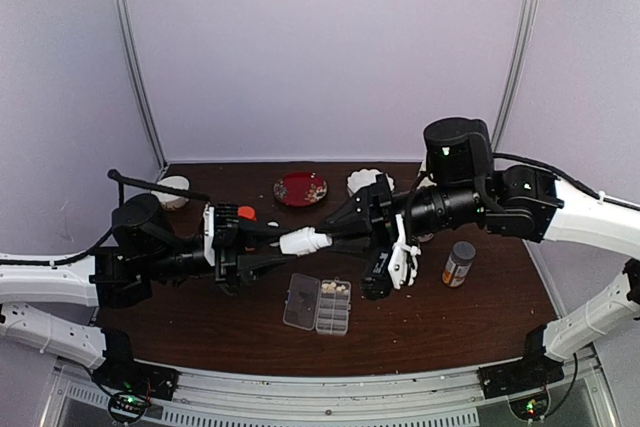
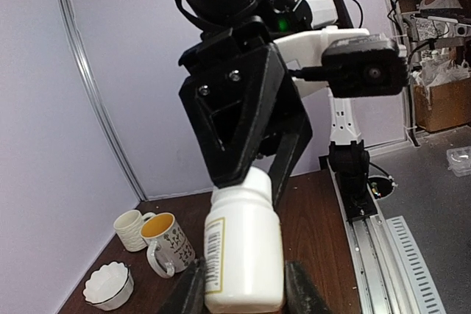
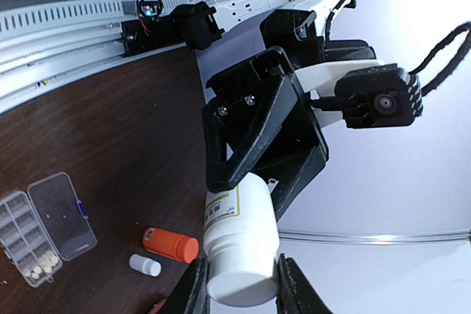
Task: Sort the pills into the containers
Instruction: Unscrew the lid of the pill bottle, then open the lid of the pill bottle, then place the lid of the pill bottle at the center of the board.
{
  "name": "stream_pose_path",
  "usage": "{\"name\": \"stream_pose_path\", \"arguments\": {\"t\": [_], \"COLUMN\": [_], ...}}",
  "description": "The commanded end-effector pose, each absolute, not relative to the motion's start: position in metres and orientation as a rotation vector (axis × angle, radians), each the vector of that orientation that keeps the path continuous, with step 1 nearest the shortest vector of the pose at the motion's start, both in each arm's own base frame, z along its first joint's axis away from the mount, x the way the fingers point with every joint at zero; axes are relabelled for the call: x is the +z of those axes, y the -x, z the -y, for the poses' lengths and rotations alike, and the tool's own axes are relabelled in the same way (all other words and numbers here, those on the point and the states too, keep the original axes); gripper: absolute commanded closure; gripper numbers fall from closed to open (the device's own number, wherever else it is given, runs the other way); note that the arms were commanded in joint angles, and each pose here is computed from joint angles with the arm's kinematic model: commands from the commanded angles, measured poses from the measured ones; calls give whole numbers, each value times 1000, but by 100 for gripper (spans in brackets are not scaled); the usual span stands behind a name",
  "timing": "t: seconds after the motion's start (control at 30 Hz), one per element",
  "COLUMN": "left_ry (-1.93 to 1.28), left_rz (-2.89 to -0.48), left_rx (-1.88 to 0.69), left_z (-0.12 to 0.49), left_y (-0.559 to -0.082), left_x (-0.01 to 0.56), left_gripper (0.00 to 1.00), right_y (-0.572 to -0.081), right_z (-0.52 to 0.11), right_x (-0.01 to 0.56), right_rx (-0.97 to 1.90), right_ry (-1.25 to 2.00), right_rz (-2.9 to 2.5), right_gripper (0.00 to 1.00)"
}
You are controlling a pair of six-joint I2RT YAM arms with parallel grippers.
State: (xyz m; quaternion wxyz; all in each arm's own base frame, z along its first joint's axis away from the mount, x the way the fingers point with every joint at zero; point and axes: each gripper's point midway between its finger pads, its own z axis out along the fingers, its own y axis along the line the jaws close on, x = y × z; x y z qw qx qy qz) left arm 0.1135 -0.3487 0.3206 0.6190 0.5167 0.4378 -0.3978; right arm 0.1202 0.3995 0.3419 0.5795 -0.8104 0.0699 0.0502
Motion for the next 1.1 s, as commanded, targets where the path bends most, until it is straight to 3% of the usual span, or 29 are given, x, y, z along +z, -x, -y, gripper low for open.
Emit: {"name": "stream_pose_path", "arguments": {"t": [0.0,0.33,0.43,0.6,0.83,1.07], "left_ry": [-1121,-1126,-1125,-1117,-1152,-1198], "left_rz": [-945,-956,-959,-972,-1035,-1120], "left_rx": [-912,-933,-932,-922,-903,-864], "left_z": [345,346,346,343,339,333], "left_y": [-116,-115,-115,-116,-117,-118], "left_x": [347,337,335,331,297,246], "left_gripper": [87,88,88,89,89,90], "right_y": [-129,-133,-131,-123,-126,-145], "right_z": [-394,-380,-378,-367,-328,-314], "right_x": [370,371,379,393,413,370], "right_rx": [-149,-386,-337,-82,507,752], "right_ry": [1772,1735,1725,1593,1093,908], "right_rz": [31,185,133,-131,-696,-1170], "right_gripper": [100,100,100,100,100,100]}}
